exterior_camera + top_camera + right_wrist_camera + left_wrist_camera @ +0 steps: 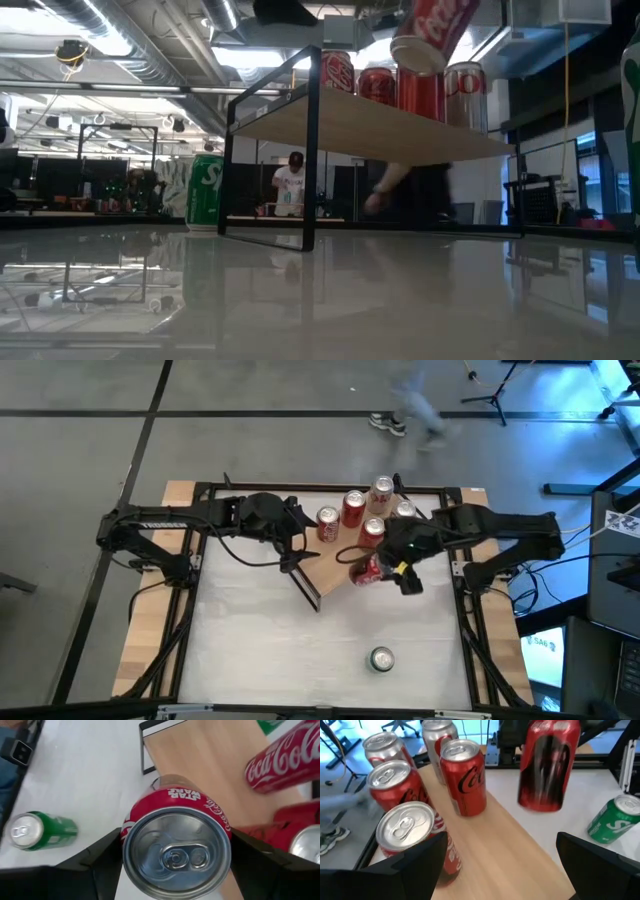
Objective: Place canned beverage on shelf
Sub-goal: Put the red and white soda can on the shelf aligned with the other red and white soda can
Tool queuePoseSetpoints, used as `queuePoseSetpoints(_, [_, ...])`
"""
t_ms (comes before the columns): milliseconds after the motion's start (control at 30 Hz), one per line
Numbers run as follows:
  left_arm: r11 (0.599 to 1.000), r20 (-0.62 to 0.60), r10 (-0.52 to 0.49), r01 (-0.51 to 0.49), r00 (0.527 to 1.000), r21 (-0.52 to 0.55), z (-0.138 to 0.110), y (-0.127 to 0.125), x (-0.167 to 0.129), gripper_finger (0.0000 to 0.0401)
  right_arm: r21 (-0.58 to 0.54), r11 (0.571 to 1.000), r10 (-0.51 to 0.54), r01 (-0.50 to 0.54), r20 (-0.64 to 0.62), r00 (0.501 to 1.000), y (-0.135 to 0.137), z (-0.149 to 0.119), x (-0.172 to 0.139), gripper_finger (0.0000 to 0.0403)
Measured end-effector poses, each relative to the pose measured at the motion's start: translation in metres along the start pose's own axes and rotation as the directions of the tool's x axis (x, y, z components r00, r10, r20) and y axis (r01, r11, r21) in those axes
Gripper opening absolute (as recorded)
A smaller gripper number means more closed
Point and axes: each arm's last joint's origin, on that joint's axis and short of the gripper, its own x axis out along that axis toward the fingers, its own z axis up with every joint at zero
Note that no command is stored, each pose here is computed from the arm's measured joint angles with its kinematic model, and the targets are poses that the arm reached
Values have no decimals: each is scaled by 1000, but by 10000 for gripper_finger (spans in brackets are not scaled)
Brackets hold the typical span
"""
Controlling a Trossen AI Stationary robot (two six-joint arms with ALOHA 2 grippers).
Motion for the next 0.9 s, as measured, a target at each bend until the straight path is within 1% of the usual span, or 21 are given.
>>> queuePoseSetpoints(200, [999,9,-33,33,999,18,0,-12,8,361,-64,998,-22,22,-1,1000,-12,9,5,296])
queuePoseSetpoints(367, [999,-22,-45,46,999,23,-4,-19,23,361,-63,997,-45,44,-9,999,-24,13,8,296])
queuePoseSetpoints(600, [999,-36,-41,41,999,3,-9,-22,46,361,-47,997,-71,69,-36,997,-42,15,17,296])
queuePoseSetpoints(667, [1000,-42,-28,28,999,-2,-10,-22,51,361,-42,996,-75,72,-49,996,-46,15,22,296])
queuePoseSetpoints(733, [1000,-43,8,-8,999,-13,-11,-21,55,361,-40,996,-77,74,-61,995,-50,15,26,296])
queuePoseSetpoints(900, [998,-70,59,-60,996,-15,-16,-20,64,361,-41,997,-75,72,-79,994,-53,17,34,296])
